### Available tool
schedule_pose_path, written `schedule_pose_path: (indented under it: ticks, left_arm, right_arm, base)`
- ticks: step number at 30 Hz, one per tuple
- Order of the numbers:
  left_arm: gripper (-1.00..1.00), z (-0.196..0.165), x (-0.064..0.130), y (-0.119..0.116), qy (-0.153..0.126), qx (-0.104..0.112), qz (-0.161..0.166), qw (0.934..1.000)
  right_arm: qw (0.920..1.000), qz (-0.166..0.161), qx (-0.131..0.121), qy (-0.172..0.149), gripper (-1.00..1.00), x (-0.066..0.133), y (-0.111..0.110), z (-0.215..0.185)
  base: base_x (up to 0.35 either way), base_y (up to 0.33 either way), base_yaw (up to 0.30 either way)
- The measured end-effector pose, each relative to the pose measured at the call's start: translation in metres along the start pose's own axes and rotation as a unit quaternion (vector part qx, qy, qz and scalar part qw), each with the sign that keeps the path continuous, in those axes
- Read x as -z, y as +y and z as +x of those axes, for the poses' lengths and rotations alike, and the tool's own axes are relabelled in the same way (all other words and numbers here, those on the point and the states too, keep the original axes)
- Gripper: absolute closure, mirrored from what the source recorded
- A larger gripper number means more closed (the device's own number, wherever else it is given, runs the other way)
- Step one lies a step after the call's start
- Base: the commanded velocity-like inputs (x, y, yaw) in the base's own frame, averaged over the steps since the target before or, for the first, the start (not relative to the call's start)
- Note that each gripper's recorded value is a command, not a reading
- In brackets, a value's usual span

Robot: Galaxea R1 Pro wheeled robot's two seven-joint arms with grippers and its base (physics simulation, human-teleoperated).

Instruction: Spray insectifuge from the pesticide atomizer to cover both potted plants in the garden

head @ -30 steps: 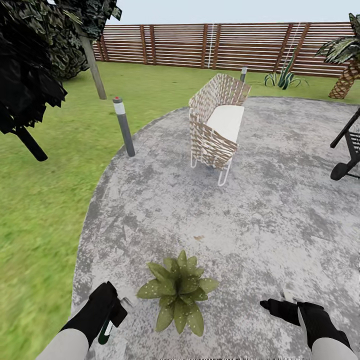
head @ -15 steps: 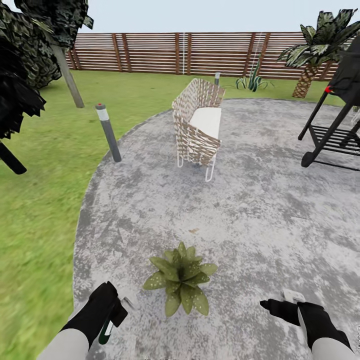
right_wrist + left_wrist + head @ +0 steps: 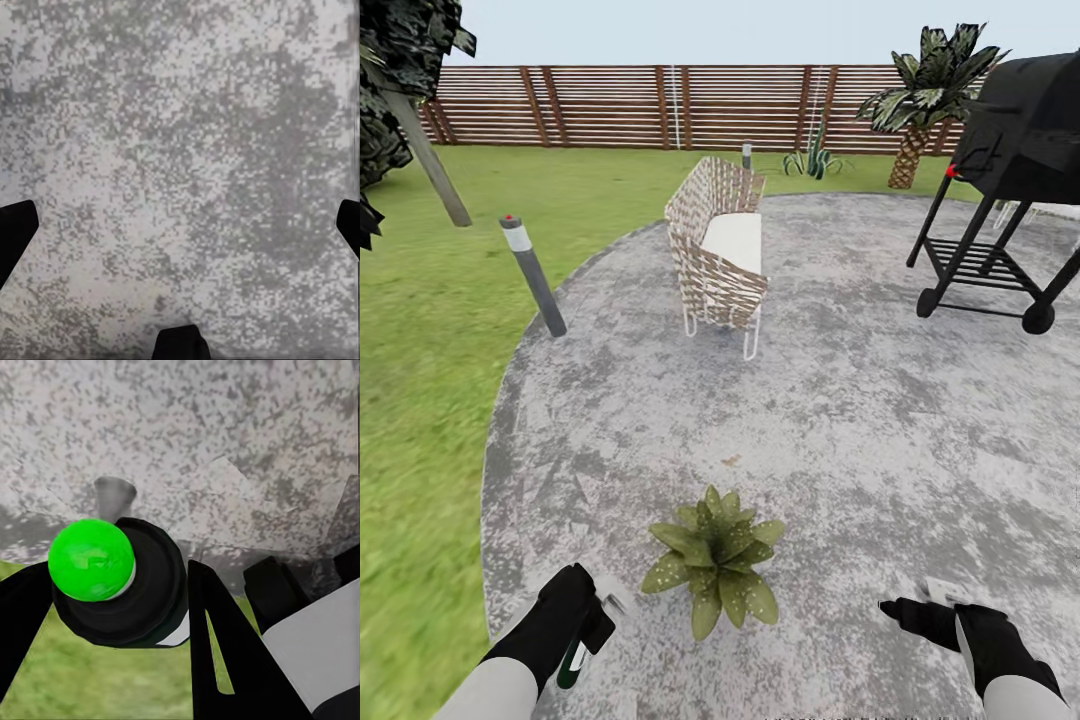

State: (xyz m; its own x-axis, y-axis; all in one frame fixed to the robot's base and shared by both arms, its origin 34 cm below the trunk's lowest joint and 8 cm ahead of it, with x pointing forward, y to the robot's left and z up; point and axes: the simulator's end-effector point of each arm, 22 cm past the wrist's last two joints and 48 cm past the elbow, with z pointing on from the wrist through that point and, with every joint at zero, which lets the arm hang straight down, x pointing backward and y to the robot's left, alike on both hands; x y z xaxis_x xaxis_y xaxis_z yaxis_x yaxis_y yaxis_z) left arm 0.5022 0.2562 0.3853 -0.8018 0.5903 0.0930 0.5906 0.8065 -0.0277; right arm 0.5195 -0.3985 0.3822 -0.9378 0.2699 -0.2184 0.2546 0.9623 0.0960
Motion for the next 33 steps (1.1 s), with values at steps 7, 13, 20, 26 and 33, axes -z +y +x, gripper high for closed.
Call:
schedule_pose_path:
  ticks: [7,13,20,26,33]
  left_arm:
    - [1.0,0.0004,0.0,0.0,0.0,0.001,0.0,1.0]
    - [1.0,0.0002,-0.0001,-0.0005,0.0,0.001,0.0,1.0]
    - [1.0,-0.0001,-0.0001,-0.0008,0.0,0.0,0.001,1.0]
    - [1.0,-0.0001,0.0,-0.0004,0.0,0.0,0.0,1.0]
    - [1.0,0.0001,0.0,-0.0002,0.0,0.0,0.0,1.0]
  right_arm:
    - [1.0,0.0,0.0,0.0,-1.0,-0.0001,0.0002,0.0]
    - [1.0,0.0,0.0,0.0,-1.0,-0.0001,0.0001,0.0001]
    - [1.0,0.0,0.0,0.0,-1.0,-0.0001,0.0,0.0001]
    - [1.0,0.0,0.0,0.0,-1.0,-0.0001,0.0,0.0001]
    - [1.0,0.0,0.0,0.0,-1.0,-0.0001,0.0001,0.0001]
  base:
    - [0.0,0.251,-0.151]
    - [0.0,0.312,-0.074]
    - [0.0,0.313,-0.25]
    - [0.0,0.313,-0.29]
    - [0.0,0.302,-0.292]
